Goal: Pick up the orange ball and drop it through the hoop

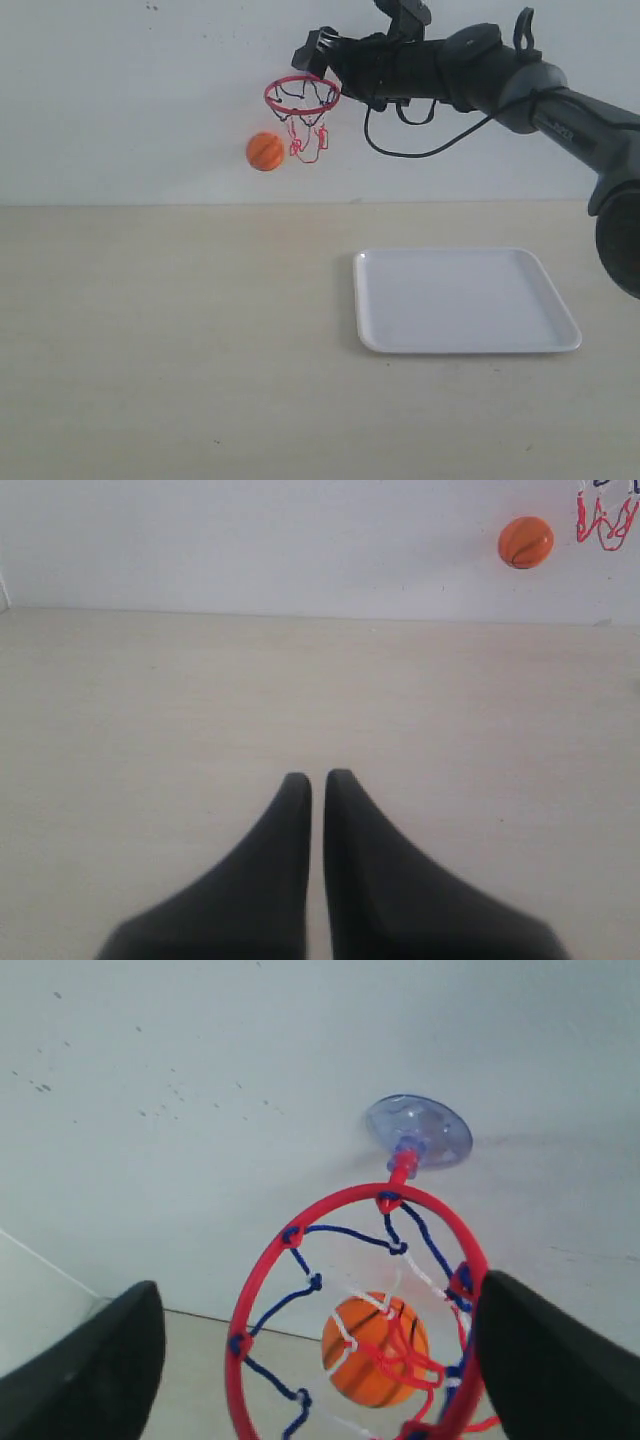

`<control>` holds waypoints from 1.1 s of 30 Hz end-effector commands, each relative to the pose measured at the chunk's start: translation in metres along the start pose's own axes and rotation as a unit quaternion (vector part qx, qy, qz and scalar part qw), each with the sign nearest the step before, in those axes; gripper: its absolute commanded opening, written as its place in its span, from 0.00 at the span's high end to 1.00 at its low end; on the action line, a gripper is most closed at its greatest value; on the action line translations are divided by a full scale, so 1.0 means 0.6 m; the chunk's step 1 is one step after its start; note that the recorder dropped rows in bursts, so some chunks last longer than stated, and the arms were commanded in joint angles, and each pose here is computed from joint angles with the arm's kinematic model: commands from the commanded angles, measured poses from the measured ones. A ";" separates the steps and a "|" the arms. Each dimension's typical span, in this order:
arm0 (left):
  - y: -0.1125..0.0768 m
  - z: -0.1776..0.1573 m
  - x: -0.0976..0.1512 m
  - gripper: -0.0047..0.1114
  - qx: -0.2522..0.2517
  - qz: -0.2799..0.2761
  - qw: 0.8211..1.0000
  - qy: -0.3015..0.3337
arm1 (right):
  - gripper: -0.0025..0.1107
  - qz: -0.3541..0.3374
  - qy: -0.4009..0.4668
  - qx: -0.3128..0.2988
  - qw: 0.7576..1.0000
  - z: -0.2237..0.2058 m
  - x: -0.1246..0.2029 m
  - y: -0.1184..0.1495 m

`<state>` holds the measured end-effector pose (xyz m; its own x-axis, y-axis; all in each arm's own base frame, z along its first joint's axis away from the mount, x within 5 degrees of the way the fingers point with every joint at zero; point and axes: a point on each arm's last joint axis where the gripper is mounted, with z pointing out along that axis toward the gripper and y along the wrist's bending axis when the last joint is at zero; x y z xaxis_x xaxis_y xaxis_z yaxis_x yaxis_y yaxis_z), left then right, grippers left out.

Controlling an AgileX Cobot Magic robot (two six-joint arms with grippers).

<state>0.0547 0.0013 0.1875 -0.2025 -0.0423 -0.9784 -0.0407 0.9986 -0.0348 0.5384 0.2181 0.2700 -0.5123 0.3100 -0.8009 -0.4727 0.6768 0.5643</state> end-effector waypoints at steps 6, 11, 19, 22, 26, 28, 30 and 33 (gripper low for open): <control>0.000 0.000 0.001 0.92 0.001 -0.003 1.000 -0.001 | 0.95 -0.019 0.083 -0.051 0.995 -0.080 -0.058 -0.006; 0.000 0.000 0.001 0.92 0.001 -0.003 1.000 -0.001 | 0.98 0.000 0.183 -0.083 0.980 -0.134 -0.063 -0.048; 0.000 0.000 0.001 0.92 0.001 -0.003 1.000 -0.001 | 0.98 0.038 0.209 -0.066 0.975 -0.188 -0.092 -0.079; 0.000 0.000 0.001 0.92 0.001 -0.003 1.000 -0.001 | 0.98 0.018 0.223 -0.021 0.975 -0.202 -0.102 -0.066; 0.000 0.000 0.001 0.92 0.001 -0.003 1.000 -0.001 | 0.98 -0.004 0.227 0.019 0.974 -0.219 -0.117 -0.036; 0.000 0.000 0.001 0.92 0.001 -0.003 1.000 -0.001 | 0.98 -0.006 0.231 0.029 0.973 -0.228 -0.119 -0.022; 0.000 0.000 0.001 0.92 0.001 -0.003 1.000 -0.001 | 0.98 -0.008 0.238 0.032 0.971 -0.240 -0.117 -0.006; 0.000 0.000 0.001 0.92 0.001 -0.003 1.000 -0.001 | 0.98 -0.011 0.263 0.035 0.964 -0.260 -0.101 0.015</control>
<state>0.0547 0.0013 0.1875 -0.2025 -0.0423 -0.9784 -0.0407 0.9986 -0.0348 0.4708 0.0998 0.3496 -0.7953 -0.0344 -0.6052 -0.4410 0.7178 0.5388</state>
